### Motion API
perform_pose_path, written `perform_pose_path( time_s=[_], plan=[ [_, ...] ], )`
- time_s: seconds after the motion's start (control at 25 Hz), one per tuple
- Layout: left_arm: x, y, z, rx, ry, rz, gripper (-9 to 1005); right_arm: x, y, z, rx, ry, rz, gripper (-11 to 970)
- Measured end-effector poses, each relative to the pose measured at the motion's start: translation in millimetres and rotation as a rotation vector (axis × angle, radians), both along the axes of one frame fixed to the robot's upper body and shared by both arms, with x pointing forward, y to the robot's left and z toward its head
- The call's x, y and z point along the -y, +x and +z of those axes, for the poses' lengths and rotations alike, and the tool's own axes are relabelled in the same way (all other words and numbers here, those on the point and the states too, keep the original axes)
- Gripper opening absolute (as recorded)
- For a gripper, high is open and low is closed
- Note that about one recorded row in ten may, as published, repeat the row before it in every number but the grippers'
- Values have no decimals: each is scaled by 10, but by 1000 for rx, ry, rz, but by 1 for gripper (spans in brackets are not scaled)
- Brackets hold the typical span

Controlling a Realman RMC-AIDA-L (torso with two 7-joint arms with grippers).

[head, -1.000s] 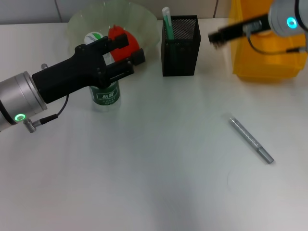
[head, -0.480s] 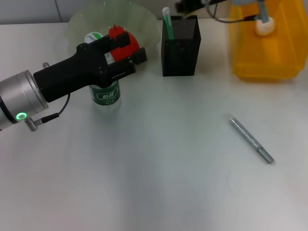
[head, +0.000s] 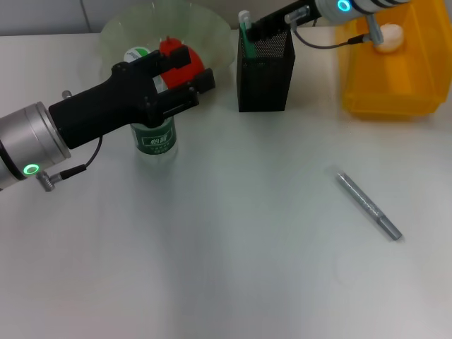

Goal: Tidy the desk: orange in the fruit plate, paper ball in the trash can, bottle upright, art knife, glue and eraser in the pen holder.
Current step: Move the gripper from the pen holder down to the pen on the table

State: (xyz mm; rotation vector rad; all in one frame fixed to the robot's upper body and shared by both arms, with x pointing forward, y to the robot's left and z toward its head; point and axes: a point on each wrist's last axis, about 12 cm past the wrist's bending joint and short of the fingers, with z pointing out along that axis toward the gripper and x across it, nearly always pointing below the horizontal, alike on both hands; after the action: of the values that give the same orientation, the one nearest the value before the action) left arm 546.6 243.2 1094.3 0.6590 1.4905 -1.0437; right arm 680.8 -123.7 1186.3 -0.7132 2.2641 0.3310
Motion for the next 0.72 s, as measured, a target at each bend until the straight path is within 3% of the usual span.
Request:
perform_pose_path(
  time_s=[0.08, 0.24, 0.28, 0.4, 0.48, 0.72],
  plan=[
    [1, 3, 2, 1, 1, 0, 685, 22, -14, 38, 15, 6, 1, 322],
    [11, 21, 16, 6, 1, -1, 685, 95, -134, 131, -5, 8, 25, 486],
    [11, 21, 16, 6, 1, -1, 685, 172, -245, 150, -52, 3, 35, 527],
    [16, 26, 20, 7, 2, -2, 685, 245, -349, 161, -96, -9, 40, 573],
    [17, 30, 22, 8, 2, -1, 685, 409, -541, 122, -199, -71, 31, 603],
    [8, 21, 11, 4, 2, 2, 685, 752, -823, -56, -380, -202, -53, 597]
  ],
)
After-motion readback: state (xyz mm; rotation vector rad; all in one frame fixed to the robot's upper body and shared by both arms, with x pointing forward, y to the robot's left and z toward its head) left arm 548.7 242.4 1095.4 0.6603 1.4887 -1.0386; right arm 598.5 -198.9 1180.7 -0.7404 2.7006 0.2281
